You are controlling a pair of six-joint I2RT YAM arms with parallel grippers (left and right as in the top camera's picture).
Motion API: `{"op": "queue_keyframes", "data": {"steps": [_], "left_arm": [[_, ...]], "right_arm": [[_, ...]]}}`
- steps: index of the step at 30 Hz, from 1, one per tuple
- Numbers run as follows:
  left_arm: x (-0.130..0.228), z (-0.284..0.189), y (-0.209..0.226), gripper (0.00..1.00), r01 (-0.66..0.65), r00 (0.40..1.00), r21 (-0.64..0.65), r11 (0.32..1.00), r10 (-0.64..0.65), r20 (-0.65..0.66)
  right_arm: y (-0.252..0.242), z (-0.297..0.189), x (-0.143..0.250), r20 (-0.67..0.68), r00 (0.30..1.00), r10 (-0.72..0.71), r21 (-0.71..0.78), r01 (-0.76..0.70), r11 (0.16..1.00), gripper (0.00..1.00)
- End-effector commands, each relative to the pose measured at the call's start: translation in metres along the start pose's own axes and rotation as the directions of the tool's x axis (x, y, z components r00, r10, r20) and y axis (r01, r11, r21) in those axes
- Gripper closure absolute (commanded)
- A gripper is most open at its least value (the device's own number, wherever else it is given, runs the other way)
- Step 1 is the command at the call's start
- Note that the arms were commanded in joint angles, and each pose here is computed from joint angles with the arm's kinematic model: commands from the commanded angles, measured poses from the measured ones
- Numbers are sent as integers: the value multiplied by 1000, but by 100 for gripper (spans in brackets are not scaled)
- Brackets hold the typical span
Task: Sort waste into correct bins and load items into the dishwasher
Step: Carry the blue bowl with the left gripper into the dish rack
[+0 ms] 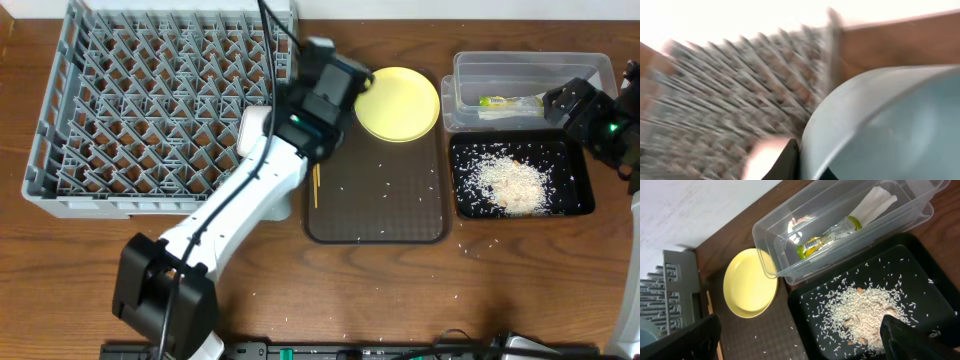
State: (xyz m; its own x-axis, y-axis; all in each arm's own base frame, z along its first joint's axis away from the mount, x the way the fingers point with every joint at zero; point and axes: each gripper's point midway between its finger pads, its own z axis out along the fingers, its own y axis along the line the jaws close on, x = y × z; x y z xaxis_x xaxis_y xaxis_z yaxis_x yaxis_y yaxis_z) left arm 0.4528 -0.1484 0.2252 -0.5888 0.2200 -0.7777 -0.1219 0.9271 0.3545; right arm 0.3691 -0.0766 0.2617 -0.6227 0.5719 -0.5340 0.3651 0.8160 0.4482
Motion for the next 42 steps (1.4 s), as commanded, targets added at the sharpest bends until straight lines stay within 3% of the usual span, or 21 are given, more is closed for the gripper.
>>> {"op": "queue_keyframes", "data": {"steps": [1,4,8,14,20,32,42], "left_arm": [[-23,2,41,93,-218,973,-220,951,228,21],[-48,-3,57,93,-250,959,-295,922,278,55],[-86,-11,80,93,-200,958,-362,910,259,123],[-115,2,113,93,-127,956,-367,922,212,202],[-102,47,132,92,-116,968,-409,905,196,158],[-54,155,103,93,-220,951,-544,810,303,67],[-20,194,90,92,-248,948,-546,800,316,32]], "right_arm": [[2,-3,-5,12,1000,3,-5,-3,1000,1],[2,-3,-5,12,1000,3,-5,-3,1000,1],[2,-3,-5,12,1000,3,-5,-3,1000,1],[2,-3,-5,12,1000,3,-5,-3,1000,1],[2,-3,-5,12,1000,3,-5,-3,1000,1],[2,-3,-5,12,1000,3,-5,-3,1000,1],[2,-3,-5,12,1000,3,-5,-3,1000,1]]}}
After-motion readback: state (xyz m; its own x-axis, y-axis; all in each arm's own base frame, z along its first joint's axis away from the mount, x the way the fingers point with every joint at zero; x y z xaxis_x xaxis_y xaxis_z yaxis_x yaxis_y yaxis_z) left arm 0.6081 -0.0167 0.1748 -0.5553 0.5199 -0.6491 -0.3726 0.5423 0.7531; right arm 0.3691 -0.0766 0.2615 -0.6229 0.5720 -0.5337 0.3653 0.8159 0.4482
